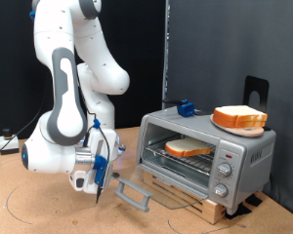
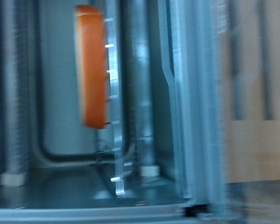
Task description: Make a piece of toast with the oven
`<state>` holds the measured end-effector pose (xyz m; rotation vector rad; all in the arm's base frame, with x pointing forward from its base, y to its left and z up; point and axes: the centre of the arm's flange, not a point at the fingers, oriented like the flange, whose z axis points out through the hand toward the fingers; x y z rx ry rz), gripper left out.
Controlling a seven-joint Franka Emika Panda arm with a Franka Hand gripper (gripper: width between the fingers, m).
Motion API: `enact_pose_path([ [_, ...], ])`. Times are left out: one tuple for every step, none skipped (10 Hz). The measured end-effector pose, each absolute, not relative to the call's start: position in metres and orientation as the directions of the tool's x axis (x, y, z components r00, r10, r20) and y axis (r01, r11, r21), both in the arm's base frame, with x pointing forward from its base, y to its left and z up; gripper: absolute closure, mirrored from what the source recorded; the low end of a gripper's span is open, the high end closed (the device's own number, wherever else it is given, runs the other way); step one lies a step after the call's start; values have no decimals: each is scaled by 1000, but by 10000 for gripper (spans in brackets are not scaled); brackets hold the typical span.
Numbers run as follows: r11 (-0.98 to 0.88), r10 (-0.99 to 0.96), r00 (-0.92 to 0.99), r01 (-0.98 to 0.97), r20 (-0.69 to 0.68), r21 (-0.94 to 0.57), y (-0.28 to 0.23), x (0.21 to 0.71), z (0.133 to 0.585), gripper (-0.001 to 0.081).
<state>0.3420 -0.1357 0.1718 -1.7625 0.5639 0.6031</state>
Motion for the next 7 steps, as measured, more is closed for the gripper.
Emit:
enact_pose_path([
  [-238, -33, 751, -647, -660, -724, -132, 340, 181, -3],
  [-228, 2, 745, -650, -668, -725, -127, 338, 189, -3],
  [-223, 23, 740, -652, -672, -725, -121, 335, 195, -3],
  [-227, 32, 739, -651, -673, -724, -114, 332, 201, -3],
  [-233, 33, 738, -649, -673, -724, -108, 329, 206, -3],
  [-241, 32, 742, -644, -669, -726, -100, 325, 210, -3],
  [-249, 31, 751, -634, -660, -732, -91, 320, 214, -3],
])
